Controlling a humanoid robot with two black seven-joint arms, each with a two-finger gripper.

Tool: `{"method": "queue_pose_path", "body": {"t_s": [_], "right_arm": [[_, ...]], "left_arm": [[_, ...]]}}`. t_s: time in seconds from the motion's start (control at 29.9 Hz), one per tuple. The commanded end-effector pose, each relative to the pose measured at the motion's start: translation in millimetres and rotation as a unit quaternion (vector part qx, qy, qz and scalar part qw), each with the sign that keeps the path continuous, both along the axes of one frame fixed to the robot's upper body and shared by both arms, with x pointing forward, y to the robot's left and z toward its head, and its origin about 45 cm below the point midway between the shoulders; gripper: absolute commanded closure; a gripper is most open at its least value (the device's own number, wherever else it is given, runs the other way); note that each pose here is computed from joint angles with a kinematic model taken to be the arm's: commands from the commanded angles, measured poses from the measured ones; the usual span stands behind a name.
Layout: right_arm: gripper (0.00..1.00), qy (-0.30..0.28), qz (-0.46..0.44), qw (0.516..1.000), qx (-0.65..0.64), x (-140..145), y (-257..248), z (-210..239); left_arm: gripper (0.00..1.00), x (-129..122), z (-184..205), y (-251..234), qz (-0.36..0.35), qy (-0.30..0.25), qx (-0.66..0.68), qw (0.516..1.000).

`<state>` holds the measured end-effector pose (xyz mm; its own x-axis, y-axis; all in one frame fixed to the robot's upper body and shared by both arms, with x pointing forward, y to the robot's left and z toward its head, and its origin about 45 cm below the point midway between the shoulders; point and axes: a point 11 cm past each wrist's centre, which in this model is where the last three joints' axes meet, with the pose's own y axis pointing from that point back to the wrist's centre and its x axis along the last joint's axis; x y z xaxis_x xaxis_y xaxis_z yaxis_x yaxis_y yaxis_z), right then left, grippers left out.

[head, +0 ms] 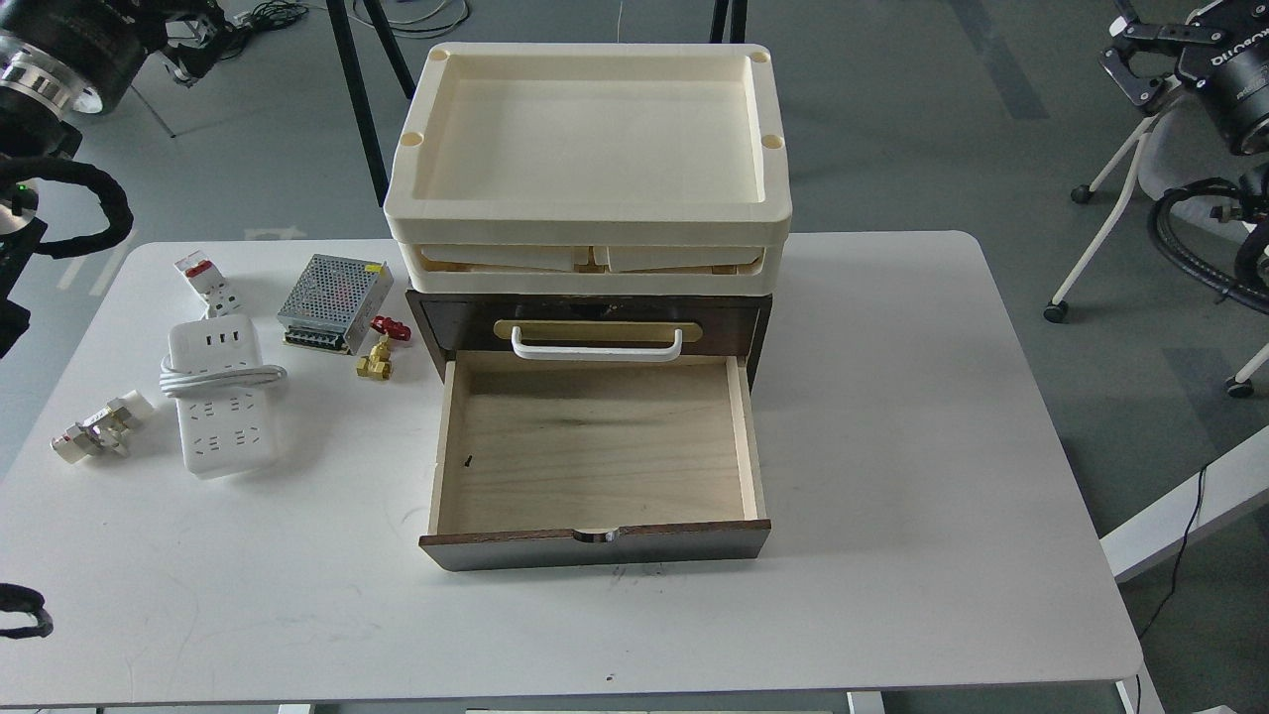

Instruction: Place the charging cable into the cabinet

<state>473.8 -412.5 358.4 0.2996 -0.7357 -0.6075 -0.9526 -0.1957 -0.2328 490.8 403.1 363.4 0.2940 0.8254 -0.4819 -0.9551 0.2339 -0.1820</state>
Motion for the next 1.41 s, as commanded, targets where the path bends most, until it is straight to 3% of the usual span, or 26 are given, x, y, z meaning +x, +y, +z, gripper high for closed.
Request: {"method": "queue_pose_path", "body": {"t_s": [0.0, 0.2, 0.3, 0.43, 0.64, 0.77, 0.97, 1.14, 1.27, 1.37], "right_arm": [[0.00, 0.007, -0.003, 1.000, 0.004, -0.5, -0.3, -8.7], [0.00, 0.000, -0.010, 1.000, 0.009, -1.5, -6.4, -2.9], [0.00, -0.001, -0.010, 1.000, 0.009, -1.6, -6.8, -2.1], [0.00, -0.005, -0.010, 1.000, 0.010, -1.5, -6.9, 0.7], [0.00, -0.018, -0.023, 0.999, 0.015, -3.8, -18.5, 12.2], [0.00, -0.020, -0.033, 0.999, 0.006, -7.8, -29.7, 17.5], [0.00, -0.015, -0.041, 0.999, 0.003, -11.0, -37.7, 13.5], [0.00, -0.009, -0.043, 0.999, 0.002, -12.0, -38.6, 8.2], [0.00, -0.003, -0.044, 0.999, 0.003, -14.2, -40.2, 1.6], [0.00, 0.003, -0.048, 0.999, 0.002, -16.7, -43.8, -3.9]], "left_arm": [[0.00, 0.0, -10.1, -3.2, -0.003, 0.012, 0.002, 1.000], [0.00, 1.0, -14.5, -1.8, 0.008, 0.008, -0.040, 0.999], [0.00, -4.6, -35.9, 24.6, 0.051, 0.026, -0.072, 0.996], [0.00, -1.8, -50.6, 11.7, 0.054, 0.027, -0.103, 0.993], [0.00, -15.6, -24.9, 54.2, 0.152, -0.089, -0.171, 0.969], [0.01, -34.6, 11.1, 93.7, 0.173, -0.128, -0.145, 0.966], [0.01, -80.1, 87.1, 117.5, 0.128, -0.166, -0.025, 0.978], [0.01, -112.1, 136.6, 94.2, 0.061, -0.177, 0.136, 0.973], [0.01, -130.1, 153.7, 55.5, -0.006, -0.187, 0.296, 0.936], [0.01, -141.9, 149.7, 20.2, -0.067, -0.192, 0.422, 0.884]]}}
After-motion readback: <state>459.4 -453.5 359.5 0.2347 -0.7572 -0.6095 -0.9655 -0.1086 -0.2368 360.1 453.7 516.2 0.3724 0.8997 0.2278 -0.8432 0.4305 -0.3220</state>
